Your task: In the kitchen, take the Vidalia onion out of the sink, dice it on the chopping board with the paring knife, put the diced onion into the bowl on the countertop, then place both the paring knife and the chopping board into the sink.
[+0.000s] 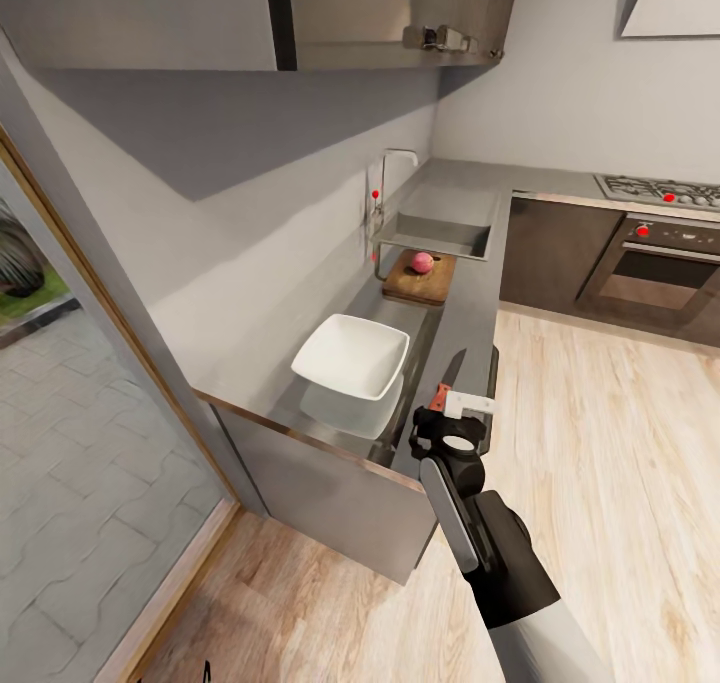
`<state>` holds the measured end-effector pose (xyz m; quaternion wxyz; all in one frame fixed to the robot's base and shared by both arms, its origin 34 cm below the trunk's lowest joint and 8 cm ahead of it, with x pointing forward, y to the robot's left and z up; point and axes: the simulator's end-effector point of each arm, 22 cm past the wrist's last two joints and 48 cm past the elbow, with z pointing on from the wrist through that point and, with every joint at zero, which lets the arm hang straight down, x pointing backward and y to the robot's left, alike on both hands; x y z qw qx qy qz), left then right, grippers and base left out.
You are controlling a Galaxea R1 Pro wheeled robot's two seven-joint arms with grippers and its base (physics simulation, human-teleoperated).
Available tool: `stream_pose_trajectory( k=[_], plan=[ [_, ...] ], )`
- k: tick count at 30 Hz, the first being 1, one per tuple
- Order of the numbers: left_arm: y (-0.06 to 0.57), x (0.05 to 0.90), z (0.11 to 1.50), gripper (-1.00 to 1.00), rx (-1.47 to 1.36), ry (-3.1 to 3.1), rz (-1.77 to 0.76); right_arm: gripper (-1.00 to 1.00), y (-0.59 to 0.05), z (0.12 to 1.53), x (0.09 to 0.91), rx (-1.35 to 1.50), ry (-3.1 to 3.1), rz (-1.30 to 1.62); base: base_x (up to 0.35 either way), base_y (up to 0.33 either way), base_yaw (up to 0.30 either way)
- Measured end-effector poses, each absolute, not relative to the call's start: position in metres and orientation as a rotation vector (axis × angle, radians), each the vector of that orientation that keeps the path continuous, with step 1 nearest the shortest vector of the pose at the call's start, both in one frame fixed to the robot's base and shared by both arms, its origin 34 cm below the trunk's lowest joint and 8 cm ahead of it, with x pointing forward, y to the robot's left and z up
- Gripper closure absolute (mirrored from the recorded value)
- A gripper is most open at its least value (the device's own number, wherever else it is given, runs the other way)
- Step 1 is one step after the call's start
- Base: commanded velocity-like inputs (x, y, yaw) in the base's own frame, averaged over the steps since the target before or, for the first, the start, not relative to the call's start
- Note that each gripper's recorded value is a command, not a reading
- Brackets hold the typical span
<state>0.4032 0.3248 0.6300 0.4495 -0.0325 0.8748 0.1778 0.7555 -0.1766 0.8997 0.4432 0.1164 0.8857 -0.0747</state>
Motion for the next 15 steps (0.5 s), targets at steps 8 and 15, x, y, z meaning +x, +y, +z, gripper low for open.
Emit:
stream_pose_trajectory(
  k=[8,15],
  plan=[
    [0.325,0.4033,0.6301,-1.0,-0.08,2.163,0.44,-1.0,-0.1764,0.8997,0.7554,0.288,2.197,-0.185,0.0,0.0,0.0],
    [0.3247,0.4031,0.63,-1.0,-0.08,2.164,0.44,-1.0,-0.1766,0.8997,0.7554,0.289,2.197,-0.184,0.0,0.0,0.0]
  ],
)
